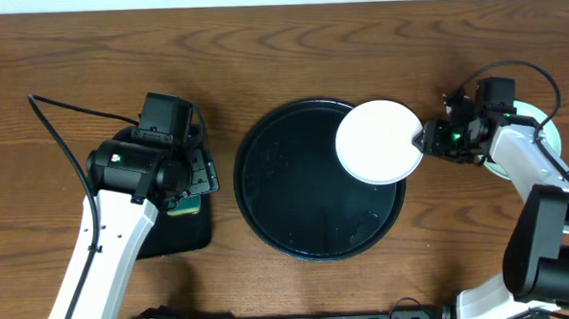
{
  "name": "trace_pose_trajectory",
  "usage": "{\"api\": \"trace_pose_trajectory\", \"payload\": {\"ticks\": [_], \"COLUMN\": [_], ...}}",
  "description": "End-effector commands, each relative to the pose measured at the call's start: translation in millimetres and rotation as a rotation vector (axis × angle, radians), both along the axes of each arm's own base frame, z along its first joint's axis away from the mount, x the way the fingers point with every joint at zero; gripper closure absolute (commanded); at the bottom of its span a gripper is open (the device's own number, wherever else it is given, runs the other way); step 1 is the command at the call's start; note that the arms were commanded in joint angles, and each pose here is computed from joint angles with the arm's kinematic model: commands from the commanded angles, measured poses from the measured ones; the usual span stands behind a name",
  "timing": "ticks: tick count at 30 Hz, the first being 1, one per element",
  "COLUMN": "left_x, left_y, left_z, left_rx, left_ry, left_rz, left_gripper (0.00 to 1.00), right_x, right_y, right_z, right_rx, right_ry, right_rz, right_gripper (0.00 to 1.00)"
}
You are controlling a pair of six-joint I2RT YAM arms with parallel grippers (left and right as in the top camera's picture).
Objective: Clean dirty plates on tray and stack at the side
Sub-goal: 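Lower the plate onto the stacked plates and open the right gripper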
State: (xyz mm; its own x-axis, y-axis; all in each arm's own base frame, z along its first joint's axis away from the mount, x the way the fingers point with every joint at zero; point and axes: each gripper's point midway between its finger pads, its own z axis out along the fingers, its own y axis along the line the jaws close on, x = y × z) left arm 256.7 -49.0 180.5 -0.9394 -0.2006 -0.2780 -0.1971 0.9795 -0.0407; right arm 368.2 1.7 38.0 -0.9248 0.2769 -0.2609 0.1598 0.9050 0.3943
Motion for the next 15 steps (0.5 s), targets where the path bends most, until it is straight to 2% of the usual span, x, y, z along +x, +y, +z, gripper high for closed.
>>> {"api": "trace_pose_trajectory", "payload": {"ticks": [1,5,7,8,15], "left_x": [1.3,1.3,1.8,1.9,2.0], "left_y": [0.4,0.4,0.2,0.2,0.2], "left_z": [2.7,2.7,2.8,2.8,2.8], "left_rx": [0.004,0.004,0.003,0.003,0.003], "left_ry": [-0.008,-0.008,-0.01,-0.01,-0.011], "left_rz": [0.008,0.008,0.008,0.008,0.008], "left_gripper": [0.2,0.2,0.2,0.2,0.2], "right_x": [4.4,11.9,15.2,15.6,11.1], "right_y": [15.4,25.6,28.8,28.7,29.9], "right_z": [-5.2,-6.6,-7.9,-8.6,-11.8], "right_rx": [0.024,0.028,0.024,0.017,0.006], "right_ry": [0.003,-0.016,-0.02,-0.015,0.021], "right_rz": [0.01,0.016,0.007,-0.007,-0.044], "right_gripper": [0.61,0.73,0.94,0.99,0.99]}}
